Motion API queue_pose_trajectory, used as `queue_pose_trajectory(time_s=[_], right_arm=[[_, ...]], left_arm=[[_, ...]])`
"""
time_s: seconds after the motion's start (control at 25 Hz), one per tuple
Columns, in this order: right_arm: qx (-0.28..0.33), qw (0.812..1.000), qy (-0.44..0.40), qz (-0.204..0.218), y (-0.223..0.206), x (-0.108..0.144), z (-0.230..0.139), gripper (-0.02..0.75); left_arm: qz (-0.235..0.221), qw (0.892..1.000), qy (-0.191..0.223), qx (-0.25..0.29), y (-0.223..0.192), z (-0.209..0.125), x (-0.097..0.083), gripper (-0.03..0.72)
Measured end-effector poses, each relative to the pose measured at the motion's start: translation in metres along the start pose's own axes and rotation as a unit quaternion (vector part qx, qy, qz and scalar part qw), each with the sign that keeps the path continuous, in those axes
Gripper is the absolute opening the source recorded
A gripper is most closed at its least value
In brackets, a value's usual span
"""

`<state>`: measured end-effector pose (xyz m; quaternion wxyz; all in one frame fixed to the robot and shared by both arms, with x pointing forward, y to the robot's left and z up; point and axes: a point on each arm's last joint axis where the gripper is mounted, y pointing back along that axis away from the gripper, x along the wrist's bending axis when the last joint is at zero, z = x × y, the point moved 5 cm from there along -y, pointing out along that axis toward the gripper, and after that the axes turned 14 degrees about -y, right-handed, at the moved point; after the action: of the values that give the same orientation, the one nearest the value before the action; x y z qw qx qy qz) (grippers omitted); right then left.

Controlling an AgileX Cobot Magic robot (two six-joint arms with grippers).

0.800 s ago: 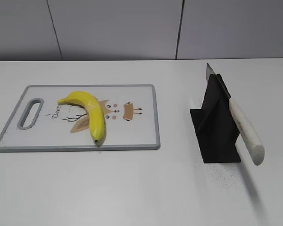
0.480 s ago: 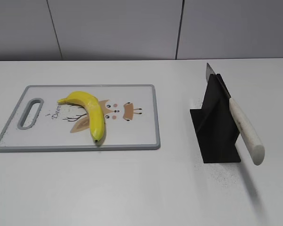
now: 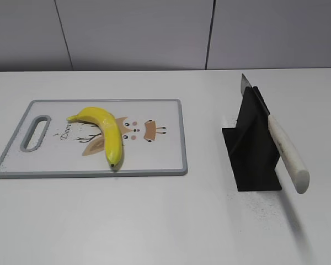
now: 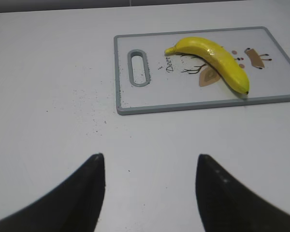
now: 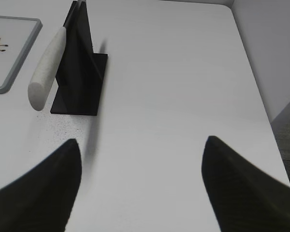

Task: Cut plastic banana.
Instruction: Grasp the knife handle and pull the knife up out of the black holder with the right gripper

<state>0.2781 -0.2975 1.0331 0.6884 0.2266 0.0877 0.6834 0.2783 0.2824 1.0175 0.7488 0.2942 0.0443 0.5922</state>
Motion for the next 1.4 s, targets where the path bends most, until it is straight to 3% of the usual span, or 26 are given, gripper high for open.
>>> queue_pose_trajectory(time_s=[0.6,0.8,1.2,1.4], right_arm=[[-0.002,1.000,0.010,-0.016,0.003,-0.003,0.009,0.585],[0.080,0.996,0.011,-0.031,-0.013,0.002,0.028,0.584],[0.210,0.976,0.042,0.045,-0.055,0.034,0.035,0.584],[0.276,0.961,0.013,0.027,-0.083,0.049,0.039,0.582]], left_arm=[[0.000,1.000,0.000,0.000,0.000,0.000,0.000,0.581],[0.000,1.000,0.000,0.000,0.000,0.000,0.000,0.580],[0.000,1.000,0.000,0.000,0.000,0.000,0.000,0.580],[0.000,1.000,0.000,0.000,0.000,0.000,0.000,0.580]])
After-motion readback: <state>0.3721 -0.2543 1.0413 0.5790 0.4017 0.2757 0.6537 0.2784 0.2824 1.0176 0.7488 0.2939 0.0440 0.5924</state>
